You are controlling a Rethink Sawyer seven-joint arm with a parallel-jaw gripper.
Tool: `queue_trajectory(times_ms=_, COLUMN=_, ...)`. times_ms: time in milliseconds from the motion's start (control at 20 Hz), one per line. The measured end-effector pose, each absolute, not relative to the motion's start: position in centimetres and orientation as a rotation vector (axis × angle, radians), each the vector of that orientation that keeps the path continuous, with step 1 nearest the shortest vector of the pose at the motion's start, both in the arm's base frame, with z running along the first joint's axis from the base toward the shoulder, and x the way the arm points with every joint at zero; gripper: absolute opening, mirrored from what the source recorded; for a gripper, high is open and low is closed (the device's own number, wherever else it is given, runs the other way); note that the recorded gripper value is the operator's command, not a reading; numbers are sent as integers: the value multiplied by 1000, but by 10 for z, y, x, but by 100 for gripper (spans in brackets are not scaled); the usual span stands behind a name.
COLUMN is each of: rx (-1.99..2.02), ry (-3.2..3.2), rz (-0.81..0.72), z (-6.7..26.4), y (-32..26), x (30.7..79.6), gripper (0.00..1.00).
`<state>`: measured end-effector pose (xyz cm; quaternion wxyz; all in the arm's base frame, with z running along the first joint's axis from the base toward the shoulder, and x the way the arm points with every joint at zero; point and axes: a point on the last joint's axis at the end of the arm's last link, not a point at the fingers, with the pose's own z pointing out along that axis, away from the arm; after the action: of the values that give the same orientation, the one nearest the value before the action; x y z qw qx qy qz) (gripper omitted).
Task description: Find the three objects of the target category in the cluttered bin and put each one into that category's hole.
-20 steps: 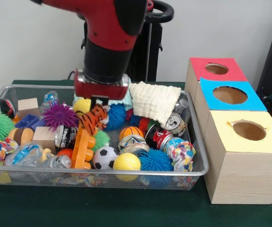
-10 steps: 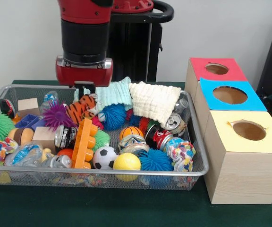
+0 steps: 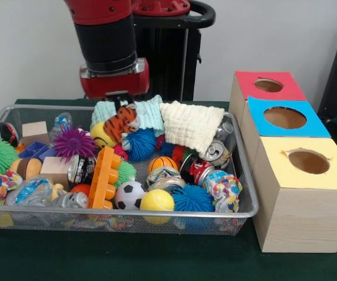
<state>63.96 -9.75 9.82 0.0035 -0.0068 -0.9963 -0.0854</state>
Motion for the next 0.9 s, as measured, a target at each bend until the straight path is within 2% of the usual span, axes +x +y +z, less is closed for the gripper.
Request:
queue_trajectory(times_ms=450, rx=102, ry=-2930, rz=-506, z=111, y=-44, x=639, gripper=0)
queue_trajectory(times_ms=900, rx=187, ry=-2880, rz=-636, z=92, y=0, x=642, gripper=0)
